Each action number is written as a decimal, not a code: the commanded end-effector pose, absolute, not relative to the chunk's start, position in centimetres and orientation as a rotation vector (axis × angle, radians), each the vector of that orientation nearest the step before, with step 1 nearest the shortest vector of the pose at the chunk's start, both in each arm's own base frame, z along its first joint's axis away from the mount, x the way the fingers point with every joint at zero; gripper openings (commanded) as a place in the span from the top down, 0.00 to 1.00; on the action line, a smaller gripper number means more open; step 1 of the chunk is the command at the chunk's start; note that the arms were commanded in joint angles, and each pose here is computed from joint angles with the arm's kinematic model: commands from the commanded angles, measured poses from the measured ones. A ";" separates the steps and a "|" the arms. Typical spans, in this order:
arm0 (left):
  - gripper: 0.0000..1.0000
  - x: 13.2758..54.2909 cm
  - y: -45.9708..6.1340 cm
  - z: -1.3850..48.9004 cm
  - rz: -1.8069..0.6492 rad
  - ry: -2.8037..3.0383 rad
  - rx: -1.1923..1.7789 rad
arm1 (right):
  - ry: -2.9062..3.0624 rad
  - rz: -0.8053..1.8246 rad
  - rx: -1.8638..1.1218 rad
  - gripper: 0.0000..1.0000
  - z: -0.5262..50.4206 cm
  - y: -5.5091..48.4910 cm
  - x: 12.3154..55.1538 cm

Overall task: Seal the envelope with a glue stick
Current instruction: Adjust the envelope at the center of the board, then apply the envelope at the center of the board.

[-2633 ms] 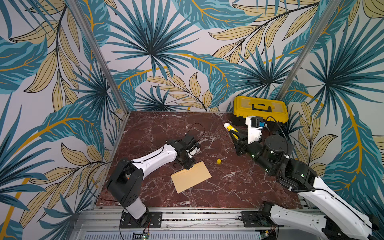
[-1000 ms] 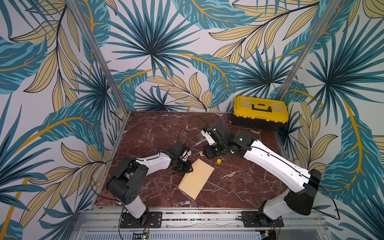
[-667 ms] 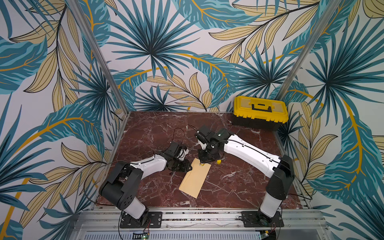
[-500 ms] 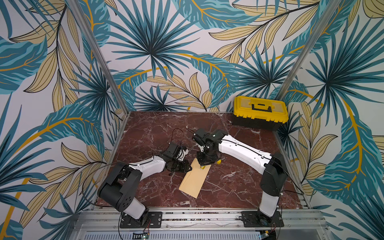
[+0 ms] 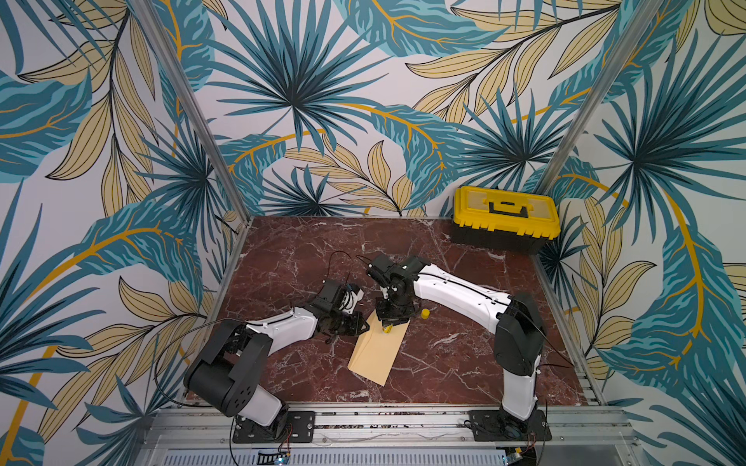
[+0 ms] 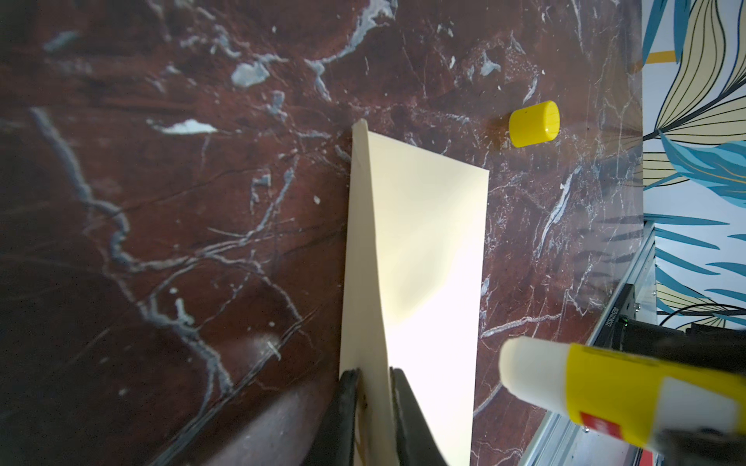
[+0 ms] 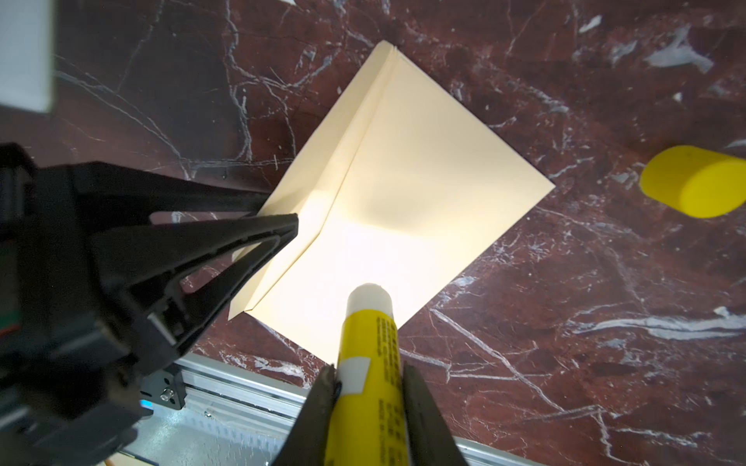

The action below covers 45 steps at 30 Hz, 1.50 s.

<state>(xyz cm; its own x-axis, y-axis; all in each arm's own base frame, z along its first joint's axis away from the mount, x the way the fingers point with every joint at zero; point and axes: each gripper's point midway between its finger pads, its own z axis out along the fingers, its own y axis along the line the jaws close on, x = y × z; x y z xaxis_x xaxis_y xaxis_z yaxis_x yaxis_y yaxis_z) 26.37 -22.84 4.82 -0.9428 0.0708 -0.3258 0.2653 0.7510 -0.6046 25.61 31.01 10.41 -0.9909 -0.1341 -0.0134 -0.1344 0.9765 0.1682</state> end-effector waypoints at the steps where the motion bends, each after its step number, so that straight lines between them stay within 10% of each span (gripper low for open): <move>1: 0.81 26.7 -23.1 5.6 -1.032 2.616 0.261 | 3.107 0.276 -0.146 1.00 10.0 31.8 26.4; 45: 0.83 26.4 -22.6 4.6 -1.105 2.602 0.209 | 3.152 0.122 -0.092 1.00 4.4 32.3 25.5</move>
<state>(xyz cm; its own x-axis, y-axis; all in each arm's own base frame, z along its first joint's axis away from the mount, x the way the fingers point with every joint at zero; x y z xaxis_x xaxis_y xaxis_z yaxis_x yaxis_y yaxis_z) 26.24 -22.73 4.55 -0.9454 0.0220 -0.3251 0.2461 0.7023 -0.6680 26.38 33.25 6.34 -0.9975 -0.0656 -0.0260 -0.0686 0.9886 0.1342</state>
